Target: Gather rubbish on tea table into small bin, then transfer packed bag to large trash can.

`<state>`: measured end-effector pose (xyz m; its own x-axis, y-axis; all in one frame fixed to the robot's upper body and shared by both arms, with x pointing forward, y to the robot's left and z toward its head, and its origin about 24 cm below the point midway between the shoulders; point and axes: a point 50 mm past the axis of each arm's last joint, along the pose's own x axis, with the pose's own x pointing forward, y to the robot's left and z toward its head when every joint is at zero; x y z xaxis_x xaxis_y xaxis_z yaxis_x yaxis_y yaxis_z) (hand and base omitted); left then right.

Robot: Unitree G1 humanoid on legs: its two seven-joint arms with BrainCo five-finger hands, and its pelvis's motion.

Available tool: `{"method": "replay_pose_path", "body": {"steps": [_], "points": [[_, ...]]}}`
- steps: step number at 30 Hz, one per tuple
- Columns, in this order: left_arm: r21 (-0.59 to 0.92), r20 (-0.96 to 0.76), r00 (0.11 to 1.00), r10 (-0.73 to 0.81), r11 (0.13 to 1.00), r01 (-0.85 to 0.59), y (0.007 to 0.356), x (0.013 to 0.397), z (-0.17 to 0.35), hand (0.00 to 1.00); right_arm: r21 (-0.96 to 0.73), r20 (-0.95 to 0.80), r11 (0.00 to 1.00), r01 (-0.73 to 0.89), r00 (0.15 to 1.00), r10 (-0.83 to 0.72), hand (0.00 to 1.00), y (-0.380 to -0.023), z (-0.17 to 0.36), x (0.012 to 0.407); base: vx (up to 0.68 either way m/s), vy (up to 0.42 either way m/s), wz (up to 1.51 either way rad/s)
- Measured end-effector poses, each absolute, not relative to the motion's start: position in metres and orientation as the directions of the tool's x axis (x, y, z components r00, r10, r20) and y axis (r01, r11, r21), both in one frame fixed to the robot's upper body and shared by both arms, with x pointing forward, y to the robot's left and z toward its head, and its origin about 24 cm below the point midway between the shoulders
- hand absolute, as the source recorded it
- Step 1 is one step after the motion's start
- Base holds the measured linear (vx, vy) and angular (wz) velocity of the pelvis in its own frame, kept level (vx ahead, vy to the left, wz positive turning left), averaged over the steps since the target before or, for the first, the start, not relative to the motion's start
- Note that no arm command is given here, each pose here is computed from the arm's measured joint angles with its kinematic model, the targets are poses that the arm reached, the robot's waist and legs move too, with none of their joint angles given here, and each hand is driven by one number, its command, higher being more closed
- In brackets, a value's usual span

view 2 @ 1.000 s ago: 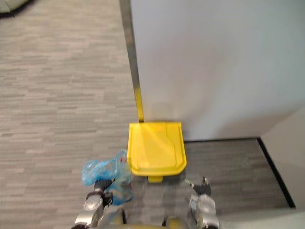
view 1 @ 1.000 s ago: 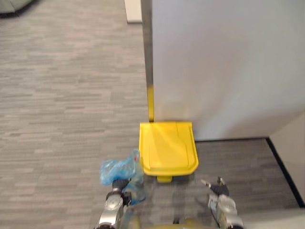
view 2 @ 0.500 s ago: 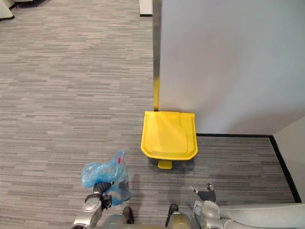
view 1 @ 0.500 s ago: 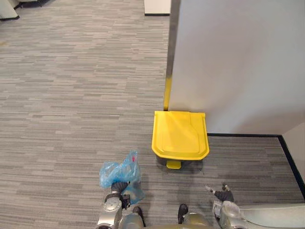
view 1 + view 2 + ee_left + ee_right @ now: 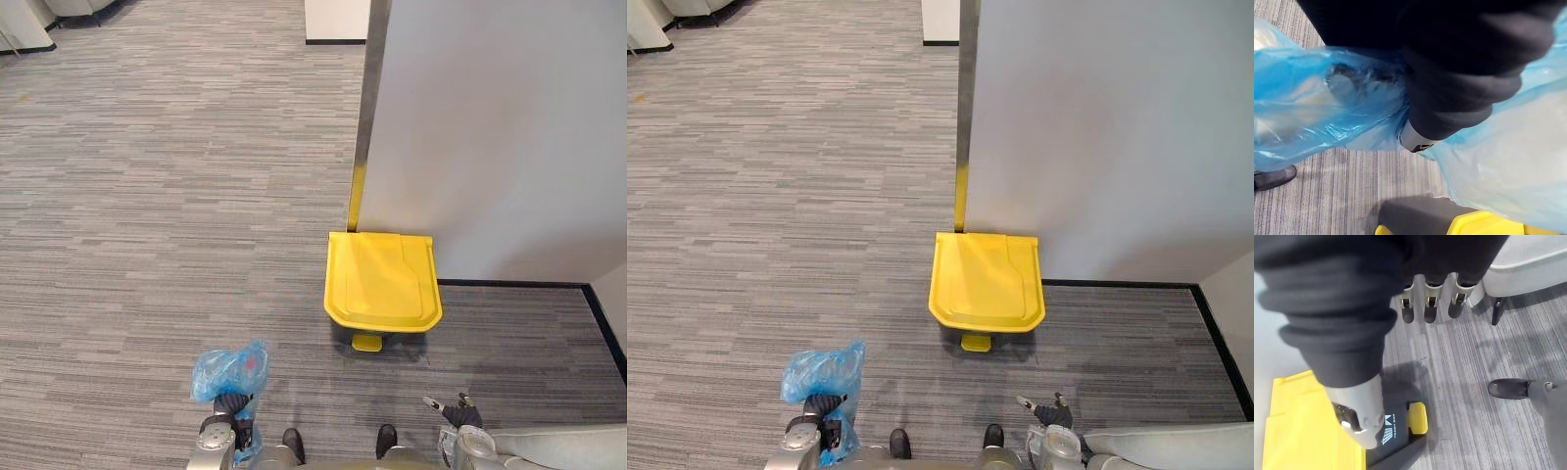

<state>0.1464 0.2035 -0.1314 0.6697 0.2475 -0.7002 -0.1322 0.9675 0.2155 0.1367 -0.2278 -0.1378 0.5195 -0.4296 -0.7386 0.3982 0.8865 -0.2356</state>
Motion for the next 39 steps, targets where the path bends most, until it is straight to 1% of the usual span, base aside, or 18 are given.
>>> {"method": "replay_pose_path", "body": {"steps": [6, 11, 14, 15, 17, 19, 21, 24, 26, 28, 33, 36, 38, 39], "points": [[0.220, -0.693, 0.678, 0.247, 0.967, -0.127, 0.204, 0.149, -0.130, 1.00, -0.226, -0.716, 0.893, 0.390, 0.555, -0.423, 0.00, -0.227, -0.132, 0.153, -0.04, 0.018, -0.09], [0.218, -0.686, 0.685, 0.246, 0.967, -0.130, 0.204, 0.152, -0.129, 1.00, -0.224, -0.720, 0.887, 0.403, 0.545, -0.429, 0.00, -0.227, -0.133, 0.147, 0.00, 0.056, 0.11], [0.218, -0.683, 0.687, 0.248, 0.967, -0.132, 0.204, 0.154, -0.128, 1.00, -0.196, -0.731, 0.889, 0.413, 0.543, -0.413, 0.00, -0.218, -0.135, 0.145, 0.12, 0.030, -0.06], [0.222, -0.672, 0.698, 0.247, 0.966, -0.128, 0.205, 0.160, -0.125, 1.00, -0.176, -0.729, 0.886, 0.429, 0.548, -0.410, 0.00, -0.215, -0.135, 0.144, 0.20, -0.070, 0.17], [0.216, -0.639, 0.732, 0.237, 0.968, -0.126, 0.202, 0.178, -0.118, 1.00, -0.170, -0.716, 0.872, 0.459, 0.550, -0.429, 0.00, -0.219, -0.132, 0.144, 0.17, -0.097, 0.32], [0.199, -0.600, 0.769, 0.222, 0.972, -0.126, 0.196, 0.195, -0.109, 1.00, -0.176, -0.710, 0.845, 0.505, 0.529, -0.464, 0.00, -0.228, -0.130, 0.140, 0.22, -0.179, 0.56], [0.177, -0.585, 0.785, 0.205, 0.976, -0.122, 0.188, 0.203, -0.105, 1.00, -0.196, -0.690, 0.819, 0.540, 0.518, -0.506, 0.00, -0.244, -0.126, 0.136, 0.29, -0.178, 0.41], [0.170, -0.556, 0.808, 0.194, 0.978, -0.118, 0.185, 0.211, -0.099, 1.00, -0.178, -0.664, 0.769, 0.614, 0.501, -0.554, 0.00, -0.256, -0.120, 0.131, 0.35, -0.207, 0.25], [0.179, -0.550, 0.815, 0.180, 0.979, -0.096, 0.183, 0.214, -0.098, 1.00, -0.183, -0.669, 0.704, 0.686, 0.438, -0.600, 0.00, -0.268, -0.122, 0.110, 0.29, -0.164, 0.30], [0.181, -0.540, 0.825, 0.168, 0.980, -0.081, 0.180, 0.218, -0.095, 1.00, -0.158, -0.671, 0.657, 0.737, 0.408, -0.619, 0.00, -0.274, -0.121, 0.105, 0.23, -0.149, 0.14], [0.141, -0.524, 0.842, 0.129, 0.988, -0.063, 0.167, 0.223, -0.091, 1.00, -0.065, -0.661, 0.594, 0.802, 0.411, -0.628, 0.00, -0.271, -0.117, 0.109, 0.10, -0.103, -0.01], [0.145, -0.506, 0.853, 0.127, 0.988, -0.061, 0.167, 0.221, -0.089, 1.00, -0.040, -0.679, 0.598, 0.800, 0.417, -0.604, 0.00, -0.261, -0.120, 0.111, -0.05, -0.041, 0.04], [0.148, -0.512, 0.849, 0.131, 0.987, -0.063, 0.169, 0.217, -0.090, 1.00, -0.032, -0.682, 0.635, 0.772, 0.447, -0.579, 0.00, -0.253, -0.121, 0.117, -0.12, -0.023, 0.07], [0.151, -0.518, 0.845, 0.134, 0.986, -0.064, 0.170, 0.214, -0.092, 1.00, -0.033, -0.683, 0.676, 0.736, 0.478, -0.552, 0.00, -0.245, -0.121, 0.123, -0.14, -0.024, 0.01]]}}
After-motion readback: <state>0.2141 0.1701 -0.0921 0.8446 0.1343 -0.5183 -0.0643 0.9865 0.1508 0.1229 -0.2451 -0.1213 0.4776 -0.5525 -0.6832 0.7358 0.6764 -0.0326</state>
